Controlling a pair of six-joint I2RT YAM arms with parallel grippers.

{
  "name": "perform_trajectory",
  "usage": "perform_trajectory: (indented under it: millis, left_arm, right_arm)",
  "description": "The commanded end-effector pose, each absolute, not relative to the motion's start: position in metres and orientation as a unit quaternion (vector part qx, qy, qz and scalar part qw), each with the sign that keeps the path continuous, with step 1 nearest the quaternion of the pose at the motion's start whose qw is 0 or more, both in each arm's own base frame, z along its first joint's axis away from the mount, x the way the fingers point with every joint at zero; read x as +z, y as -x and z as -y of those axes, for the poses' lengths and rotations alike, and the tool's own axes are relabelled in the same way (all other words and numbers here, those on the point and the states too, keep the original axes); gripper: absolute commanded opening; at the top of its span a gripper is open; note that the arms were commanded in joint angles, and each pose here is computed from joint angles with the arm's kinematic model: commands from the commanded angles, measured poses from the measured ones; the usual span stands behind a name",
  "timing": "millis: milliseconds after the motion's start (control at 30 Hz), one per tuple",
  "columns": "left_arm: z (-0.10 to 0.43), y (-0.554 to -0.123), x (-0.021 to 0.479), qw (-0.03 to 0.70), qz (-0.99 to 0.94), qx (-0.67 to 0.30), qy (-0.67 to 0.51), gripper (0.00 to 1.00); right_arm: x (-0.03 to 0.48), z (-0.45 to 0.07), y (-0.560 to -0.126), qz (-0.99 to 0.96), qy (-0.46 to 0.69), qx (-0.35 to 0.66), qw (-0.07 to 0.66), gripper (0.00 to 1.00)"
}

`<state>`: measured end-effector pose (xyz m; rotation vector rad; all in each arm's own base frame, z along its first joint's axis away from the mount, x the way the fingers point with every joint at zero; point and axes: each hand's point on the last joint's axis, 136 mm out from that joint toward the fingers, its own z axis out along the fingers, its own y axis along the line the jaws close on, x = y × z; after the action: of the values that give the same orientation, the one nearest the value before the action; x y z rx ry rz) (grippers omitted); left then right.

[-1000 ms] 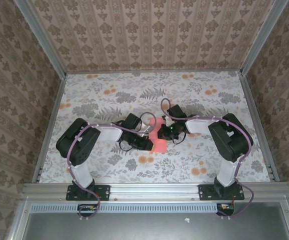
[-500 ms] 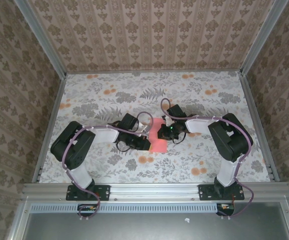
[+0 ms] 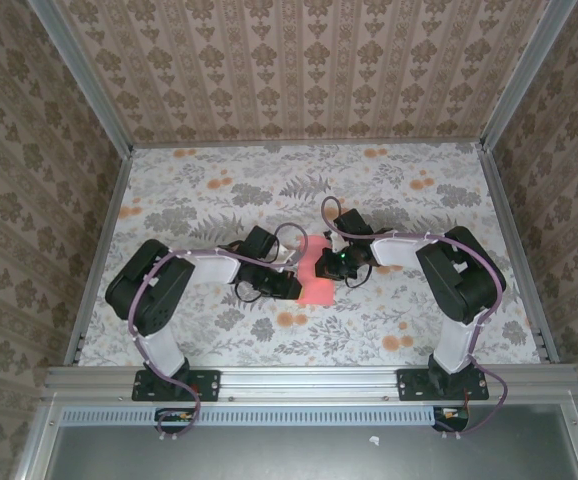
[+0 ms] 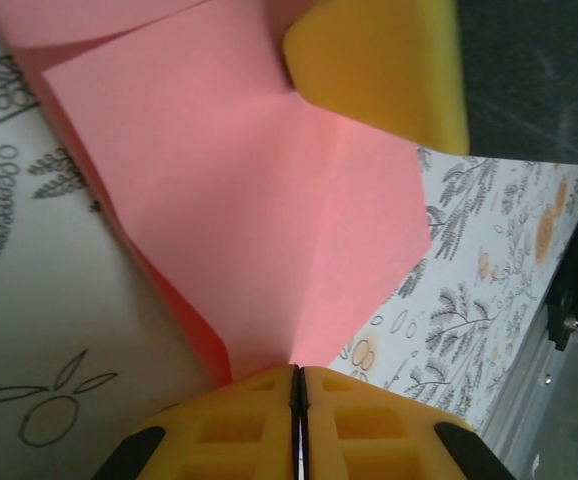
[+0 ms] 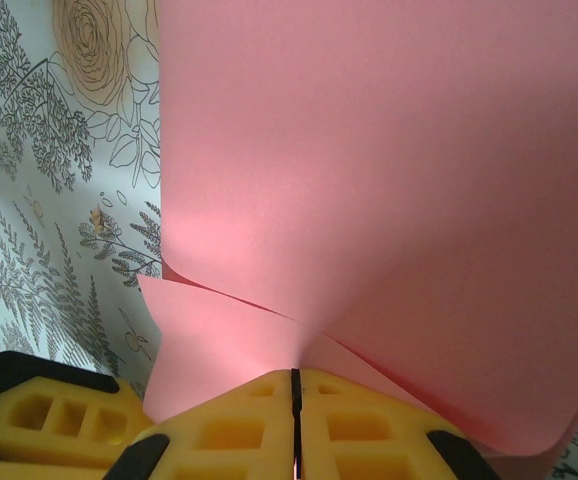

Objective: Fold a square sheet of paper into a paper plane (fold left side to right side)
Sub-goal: Fold the triangle a second time at the center of the table.

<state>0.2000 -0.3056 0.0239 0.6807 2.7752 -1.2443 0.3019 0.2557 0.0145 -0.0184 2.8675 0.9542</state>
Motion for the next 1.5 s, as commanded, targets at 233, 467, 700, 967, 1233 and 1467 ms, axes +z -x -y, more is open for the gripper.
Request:
perform_trajectory:
  millis: [233,467,700,967,1233,1467]
  left_arm:
    - [0.290,-0.200,0.002,0.016,-0.914,-0.336,-0.225,0.07]
    - [0.285,-0.196,-0.006,0.016,-0.926,-0.291,-0.238,0.07]
    - [0.285,-0.196,-0.009,0.014,-0.929,-0.282,-0.240,0.07]
    - [0.284,-0.195,-0.011,0.013,-0.931,-0.276,-0.240,0.07]
    - [0.282,-0.195,-0.012,0.011,-0.931,-0.271,-0.242,0.06]
    - [0.279,-0.194,-0.014,0.008,-0.934,-0.263,-0.241,0.06]
  right_arm:
    - [0.041,-0.253,-0.295,-0.944,0.033,0.317,0.082,0.08]
    - [0.047,-0.266,-0.263,-0.942,0.069,0.324,0.053,0.06]
    - [0.030,-0.281,-0.257,-0.942,0.081,0.323,0.032,0.06]
    - [0.024,-0.288,-0.263,-0.943,0.083,0.320,0.031,0.06]
    - [0.012,-0.281,-0.263,-0.952,0.079,0.297,0.018,0.06]
    - [0.003,-0.269,-0.264,-0.962,0.066,0.266,0.007,0.06]
